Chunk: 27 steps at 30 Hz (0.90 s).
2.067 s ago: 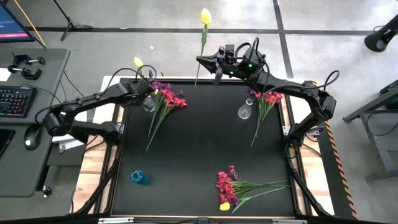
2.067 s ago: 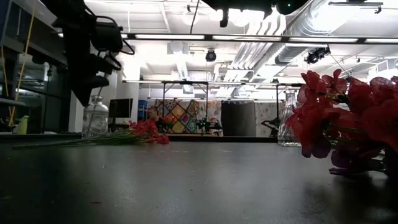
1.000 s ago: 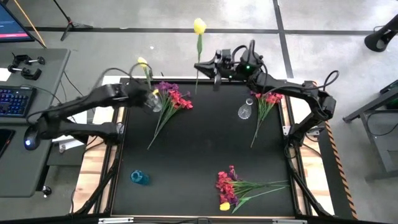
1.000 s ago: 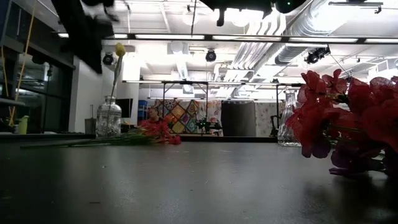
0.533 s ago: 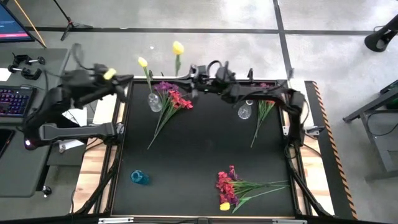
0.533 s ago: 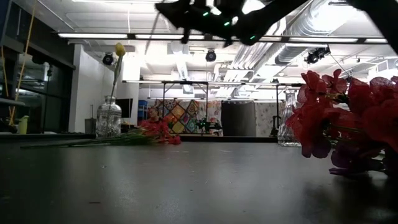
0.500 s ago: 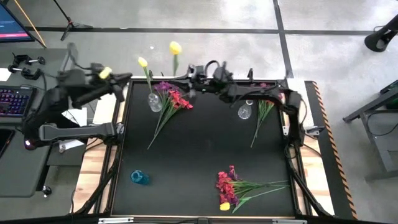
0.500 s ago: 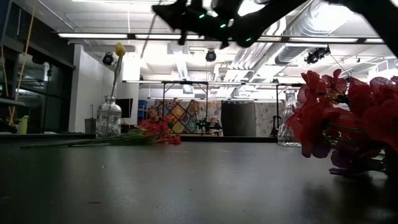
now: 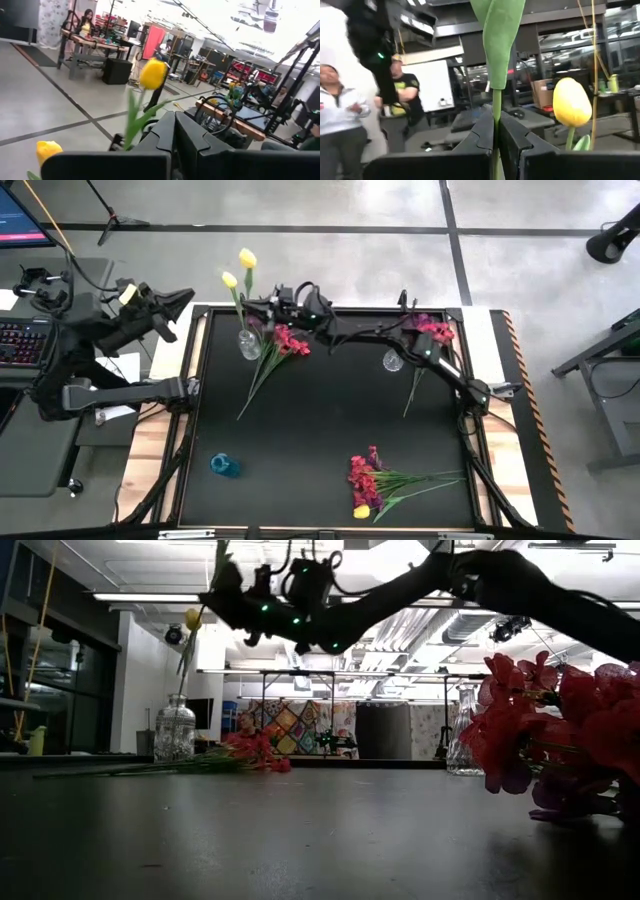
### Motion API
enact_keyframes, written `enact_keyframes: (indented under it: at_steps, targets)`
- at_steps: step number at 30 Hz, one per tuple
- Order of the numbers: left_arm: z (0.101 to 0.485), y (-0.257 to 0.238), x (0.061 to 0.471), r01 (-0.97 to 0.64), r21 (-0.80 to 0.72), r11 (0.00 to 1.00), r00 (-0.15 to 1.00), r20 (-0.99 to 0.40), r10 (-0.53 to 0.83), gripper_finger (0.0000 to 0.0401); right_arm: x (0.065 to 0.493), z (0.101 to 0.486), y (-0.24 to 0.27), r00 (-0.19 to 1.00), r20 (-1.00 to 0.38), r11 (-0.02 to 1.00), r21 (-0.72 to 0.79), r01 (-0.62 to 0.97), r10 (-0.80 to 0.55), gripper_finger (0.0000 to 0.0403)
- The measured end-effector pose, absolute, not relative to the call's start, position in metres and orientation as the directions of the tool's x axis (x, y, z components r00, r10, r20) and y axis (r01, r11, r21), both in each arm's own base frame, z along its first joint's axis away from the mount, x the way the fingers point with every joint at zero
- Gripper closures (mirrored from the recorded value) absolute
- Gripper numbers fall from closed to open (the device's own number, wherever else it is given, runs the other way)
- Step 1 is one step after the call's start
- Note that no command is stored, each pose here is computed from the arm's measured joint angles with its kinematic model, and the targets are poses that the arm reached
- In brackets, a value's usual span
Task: Sort flowers into vase by color
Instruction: Put the top yellow flower into the left transparent vase
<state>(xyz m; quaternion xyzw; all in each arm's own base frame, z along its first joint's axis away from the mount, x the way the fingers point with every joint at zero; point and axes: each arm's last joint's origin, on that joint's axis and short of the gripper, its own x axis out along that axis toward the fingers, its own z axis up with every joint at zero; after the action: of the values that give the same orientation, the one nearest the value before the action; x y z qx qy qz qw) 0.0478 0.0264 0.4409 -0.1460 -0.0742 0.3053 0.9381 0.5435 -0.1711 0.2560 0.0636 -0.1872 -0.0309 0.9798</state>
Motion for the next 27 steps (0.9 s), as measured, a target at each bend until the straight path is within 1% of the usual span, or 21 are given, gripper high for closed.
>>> enact_keyframes:
  at_steps: [7,13,19,21,27]
  targets:
    - [0.441,0.026,0.048,-0.547,-0.310,0.777,0.807,0.050,0.588,0.0401,0.556,0.242,-0.176,0.936,0.327,0.988,0.119,0.097,-0.132,0.0403]
    - [0.441,0.026,0.048,-0.527,-0.309,0.792,0.822,0.050,0.567,0.0401,0.557,0.241,-0.178,0.931,0.314,0.982,0.099,0.164,-0.187,0.0403]
    - [0.441,0.026,0.048,-0.527,-0.309,0.792,0.822,0.051,0.567,0.0401,0.558,0.234,-0.181,0.955,0.240,0.982,0.117,0.146,-0.171,0.0403]
    - [0.441,0.026,0.048,-0.527,-0.309,0.792,0.822,0.051,0.567,0.0401,0.559,0.231,-0.179,0.964,0.219,0.985,0.116,0.125,-0.148,0.0403]
    - [0.441,0.026,0.048,-0.527,-0.309,0.792,0.822,0.051,0.567,0.0401,0.562,0.225,-0.172,0.979,0.149,0.984,0.131,0.121,-0.140,0.0403]
